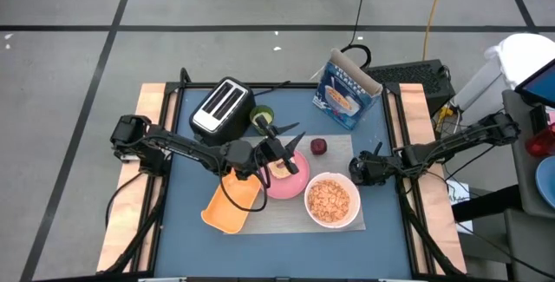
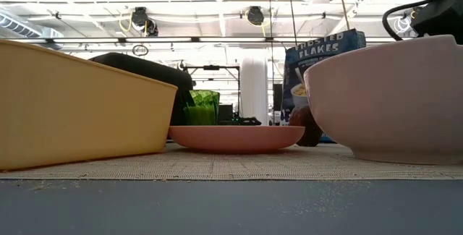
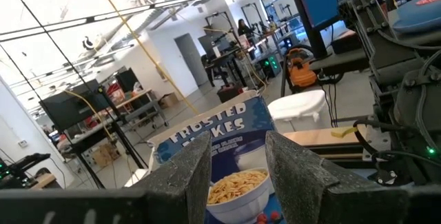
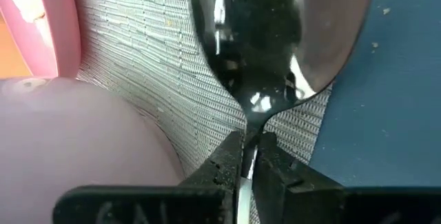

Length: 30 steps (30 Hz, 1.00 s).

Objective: Arrange a breakfast setting
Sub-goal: Put the orange spoon on the gray placemat

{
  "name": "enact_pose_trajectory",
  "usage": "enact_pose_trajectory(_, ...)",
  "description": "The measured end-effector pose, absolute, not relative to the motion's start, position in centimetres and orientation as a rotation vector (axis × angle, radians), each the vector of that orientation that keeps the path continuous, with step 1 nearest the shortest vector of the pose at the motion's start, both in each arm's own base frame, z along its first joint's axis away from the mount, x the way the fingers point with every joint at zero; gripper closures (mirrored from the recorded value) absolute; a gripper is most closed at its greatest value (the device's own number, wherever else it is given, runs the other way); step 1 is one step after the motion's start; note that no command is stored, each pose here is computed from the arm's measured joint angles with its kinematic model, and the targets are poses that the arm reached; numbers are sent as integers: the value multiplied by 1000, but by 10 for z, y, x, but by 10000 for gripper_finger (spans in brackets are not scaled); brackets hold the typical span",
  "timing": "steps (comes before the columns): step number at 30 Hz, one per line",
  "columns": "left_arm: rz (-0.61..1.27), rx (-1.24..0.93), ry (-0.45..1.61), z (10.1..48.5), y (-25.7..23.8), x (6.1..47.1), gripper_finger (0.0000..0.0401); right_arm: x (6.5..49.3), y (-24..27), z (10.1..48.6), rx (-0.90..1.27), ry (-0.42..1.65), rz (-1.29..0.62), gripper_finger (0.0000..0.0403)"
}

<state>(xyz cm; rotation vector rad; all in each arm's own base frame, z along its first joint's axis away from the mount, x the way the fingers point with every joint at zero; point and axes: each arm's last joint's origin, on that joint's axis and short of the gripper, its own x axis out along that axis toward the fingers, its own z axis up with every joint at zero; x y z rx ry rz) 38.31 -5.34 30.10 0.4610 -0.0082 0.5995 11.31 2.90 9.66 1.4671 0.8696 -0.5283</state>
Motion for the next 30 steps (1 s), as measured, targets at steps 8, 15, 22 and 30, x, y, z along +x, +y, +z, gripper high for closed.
enact_pose_trajectory(8,599,461,-8,301,-53,383,256,113,29,97,1467,866,-527,329)
enact_pose_trajectory(15,599,461,-8,301,-53,383,256,113,29,97,1473,862,-525,310)
enact_pose_trajectory(22,599,461,-8,301,-53,383,256,112,27,100,1470,797,-531,310)
enact_pose_trajectory(30,599,461,-8,301,-53,383,256,112,27,106,1487,738,-491,309)
